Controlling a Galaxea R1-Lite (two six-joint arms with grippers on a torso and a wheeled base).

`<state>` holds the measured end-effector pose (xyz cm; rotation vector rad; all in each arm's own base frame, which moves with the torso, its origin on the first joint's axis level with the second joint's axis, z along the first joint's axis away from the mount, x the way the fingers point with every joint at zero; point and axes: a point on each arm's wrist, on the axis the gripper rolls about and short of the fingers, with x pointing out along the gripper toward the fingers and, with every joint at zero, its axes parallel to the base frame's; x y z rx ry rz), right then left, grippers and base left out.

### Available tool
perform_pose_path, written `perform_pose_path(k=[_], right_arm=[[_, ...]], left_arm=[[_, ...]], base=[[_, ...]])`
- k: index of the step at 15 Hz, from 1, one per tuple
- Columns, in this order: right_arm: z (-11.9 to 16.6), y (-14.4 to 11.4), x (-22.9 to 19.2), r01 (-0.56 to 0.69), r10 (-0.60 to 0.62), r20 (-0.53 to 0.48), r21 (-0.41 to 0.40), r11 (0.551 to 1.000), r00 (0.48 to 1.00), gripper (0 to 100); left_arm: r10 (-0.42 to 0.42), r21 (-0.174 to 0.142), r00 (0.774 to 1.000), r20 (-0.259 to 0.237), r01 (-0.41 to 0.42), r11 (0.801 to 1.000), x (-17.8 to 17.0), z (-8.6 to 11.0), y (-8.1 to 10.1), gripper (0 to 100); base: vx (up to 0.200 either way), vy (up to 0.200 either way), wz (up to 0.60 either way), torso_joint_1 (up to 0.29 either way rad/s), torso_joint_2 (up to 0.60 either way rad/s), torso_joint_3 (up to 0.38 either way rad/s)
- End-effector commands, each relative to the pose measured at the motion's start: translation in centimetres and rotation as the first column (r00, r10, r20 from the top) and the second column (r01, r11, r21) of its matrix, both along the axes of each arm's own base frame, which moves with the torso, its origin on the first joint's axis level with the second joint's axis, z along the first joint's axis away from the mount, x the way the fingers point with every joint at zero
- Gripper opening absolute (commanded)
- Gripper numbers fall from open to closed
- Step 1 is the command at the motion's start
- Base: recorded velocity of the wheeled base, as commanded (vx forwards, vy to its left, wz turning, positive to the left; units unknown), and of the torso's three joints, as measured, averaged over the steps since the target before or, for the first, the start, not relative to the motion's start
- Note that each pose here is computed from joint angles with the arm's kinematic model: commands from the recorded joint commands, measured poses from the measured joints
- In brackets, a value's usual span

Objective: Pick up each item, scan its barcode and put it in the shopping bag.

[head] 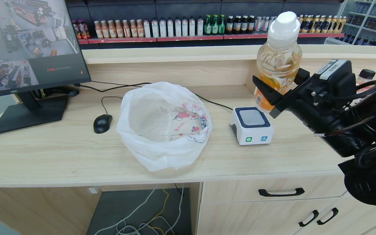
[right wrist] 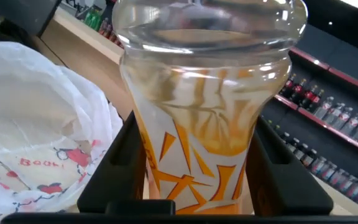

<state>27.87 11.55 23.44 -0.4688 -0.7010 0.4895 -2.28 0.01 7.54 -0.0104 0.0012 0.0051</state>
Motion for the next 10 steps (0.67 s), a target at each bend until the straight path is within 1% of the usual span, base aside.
perform_pose_path(k=[1, 2, 5, 6, 7, 8, 10], right_arm=[[0.8, 0.0, -0.9, -0.026, 0.026, 0.006, 0.031, 0.999, 1.000, 0], [0.8, 0.3, -1.1, -0.056, 0.059, -0.035, 0.084, 0.995, 0.998, 0], [0.3, 0.7, -1.3, -0.037, 0.084, -0.162, 0.272, 0.962, 0.983, 0], [0.3, 0.7, -1.3, -0.033, 0.088, -0.176, 0.295, 0.955, 0.980, 0], [0.1, 0.4, -1.1, -0.018, 0.093, -0.205, 0.340, 0.940, 0.974, 0], [-0.3, 0.5, -1.1, -0.013, 0.103, -0.232, 0.361, 0.933, 0.967, 0], [-1.5, 0.5, -1.2, -0.001, 0.115, -0.288, 0.369, 0.930, 0.951, 0]], left_arm=[[0.001, 0.000, 1.000, 0.000, -0.001, 1.000, 0.0, 0.0, 0.0, 100], [-0.001, 0.000, 1.000, 0.000, 0.001, 1.000, 0.0, 0.0, 0.0, 100], [0.001, 0.000, 1.000, 0.000, -0.001, 1.000, 0.0, 0.0, 0.0, 100], [0.001, 0.000, 1.000, 0.000, -0.001, 1.000, 0.0, 0.0, 0.0, 100], [0.001, 0.000, 1.000, 0.000, -0.001, 1.000, 0.0, 0.0, 0.0, 100], [0.001, 0.000, 1.000, 0.000, -0.001, 1.000, 0.0, 0.0, 0.0, 100], [0.001, 0.000, 1.000, 0.000, -0.001, 1.000, 0.0, 0.0, 0.0, 100]], base=[[0.000, 0.000, 0.00, 0.000, 0.00, 0.000], [0.000, 0.000, 0.00, 0.000, 0.00, 0.000], [0.000, 0.000, 0.00, 0.000, 0.00, 0.000], [0.000, 0.000, 0.00, 0.000, 0.00, 0.000], [0.000, 0.000, 0.00, 0.000, 0.00, 0.000], [0.000, 0.000, 0.00, 0.000, 0.00, 0.000], [0.000, 0.000, 0.00, 0.000, 0.00, 0.000]])
